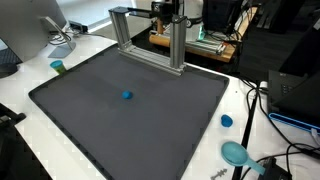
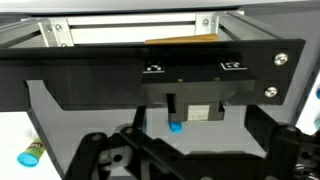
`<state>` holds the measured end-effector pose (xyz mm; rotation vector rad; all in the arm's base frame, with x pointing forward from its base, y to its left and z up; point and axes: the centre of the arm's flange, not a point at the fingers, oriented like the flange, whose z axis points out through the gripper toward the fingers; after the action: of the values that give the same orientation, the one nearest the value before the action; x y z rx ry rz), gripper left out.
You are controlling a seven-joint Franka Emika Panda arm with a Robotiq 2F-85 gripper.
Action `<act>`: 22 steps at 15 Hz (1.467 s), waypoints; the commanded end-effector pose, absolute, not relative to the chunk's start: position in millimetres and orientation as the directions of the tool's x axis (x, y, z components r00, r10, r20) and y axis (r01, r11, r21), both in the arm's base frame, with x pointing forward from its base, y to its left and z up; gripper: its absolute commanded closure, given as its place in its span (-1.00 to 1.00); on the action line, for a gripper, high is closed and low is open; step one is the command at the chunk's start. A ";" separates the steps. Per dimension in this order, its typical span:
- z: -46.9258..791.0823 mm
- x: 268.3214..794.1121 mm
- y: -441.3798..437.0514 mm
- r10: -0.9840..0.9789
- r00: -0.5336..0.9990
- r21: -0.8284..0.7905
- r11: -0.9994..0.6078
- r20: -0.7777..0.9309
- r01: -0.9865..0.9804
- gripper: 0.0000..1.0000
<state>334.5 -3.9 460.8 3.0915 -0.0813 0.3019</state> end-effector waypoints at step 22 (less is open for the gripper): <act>434.2 331.7 10.0 -0.105 0.980 0.031 -0.993 0.167 -0.112 -0.90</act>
<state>337.5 2.1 441.6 3.1024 -0.1475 0.2660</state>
